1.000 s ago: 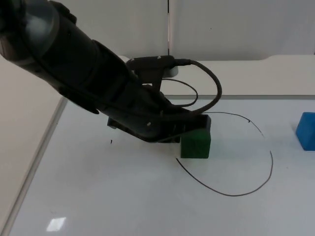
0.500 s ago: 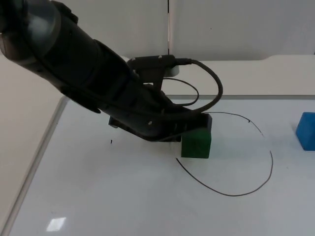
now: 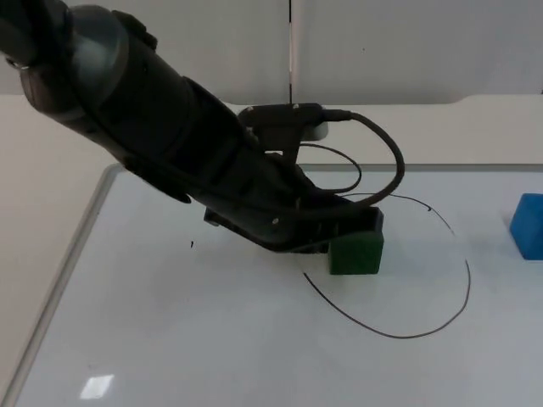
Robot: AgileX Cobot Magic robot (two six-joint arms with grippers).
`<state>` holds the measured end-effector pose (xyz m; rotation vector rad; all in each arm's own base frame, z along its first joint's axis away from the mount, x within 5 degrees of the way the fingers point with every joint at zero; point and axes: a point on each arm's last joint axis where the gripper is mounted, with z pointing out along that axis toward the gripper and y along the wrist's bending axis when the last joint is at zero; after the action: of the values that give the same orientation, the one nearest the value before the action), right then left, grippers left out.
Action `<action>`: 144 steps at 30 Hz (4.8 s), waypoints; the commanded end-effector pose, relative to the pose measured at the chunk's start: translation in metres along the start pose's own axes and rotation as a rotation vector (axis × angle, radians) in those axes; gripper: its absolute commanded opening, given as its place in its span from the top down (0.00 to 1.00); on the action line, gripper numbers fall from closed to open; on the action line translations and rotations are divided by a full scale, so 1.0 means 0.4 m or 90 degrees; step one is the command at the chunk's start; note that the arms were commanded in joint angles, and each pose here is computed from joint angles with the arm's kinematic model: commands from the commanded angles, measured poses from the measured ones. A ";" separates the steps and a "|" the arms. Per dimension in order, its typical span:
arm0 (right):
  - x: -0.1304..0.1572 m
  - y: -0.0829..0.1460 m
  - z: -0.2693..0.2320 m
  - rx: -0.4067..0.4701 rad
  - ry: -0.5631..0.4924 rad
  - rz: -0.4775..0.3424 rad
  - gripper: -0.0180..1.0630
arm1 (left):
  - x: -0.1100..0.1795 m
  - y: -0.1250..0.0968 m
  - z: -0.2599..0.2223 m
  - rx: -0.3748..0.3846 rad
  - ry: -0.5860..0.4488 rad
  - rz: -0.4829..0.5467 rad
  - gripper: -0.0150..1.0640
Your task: Push the two cubes into the marked area.
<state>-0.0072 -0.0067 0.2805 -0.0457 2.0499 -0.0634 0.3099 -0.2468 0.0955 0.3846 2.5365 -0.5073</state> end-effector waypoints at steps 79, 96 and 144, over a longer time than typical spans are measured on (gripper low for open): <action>0.000 0.001 0.000 0.001 -0.005 -0.003 0.01 | 0.081 0.112 -0.846 -0.085 -0.314 0.141 0.99; 0.000 0.001 0.000 0.001 -0.005 -0.003 0.01 | 0.219 0.089 -0.943 -0.086 -0.291 0.170 0.99; -0.089 -0.009 -0.010 0.018 -0.006 0.020 0.01 | 0.512 0.125 -0.957 -0.127 -0.310 0.101 0.99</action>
<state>0.0040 -0.0078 0.3107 0.0020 2.0528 -0.0597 -0.0073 -0.0055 0.2759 0.3515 2.0473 -0.2427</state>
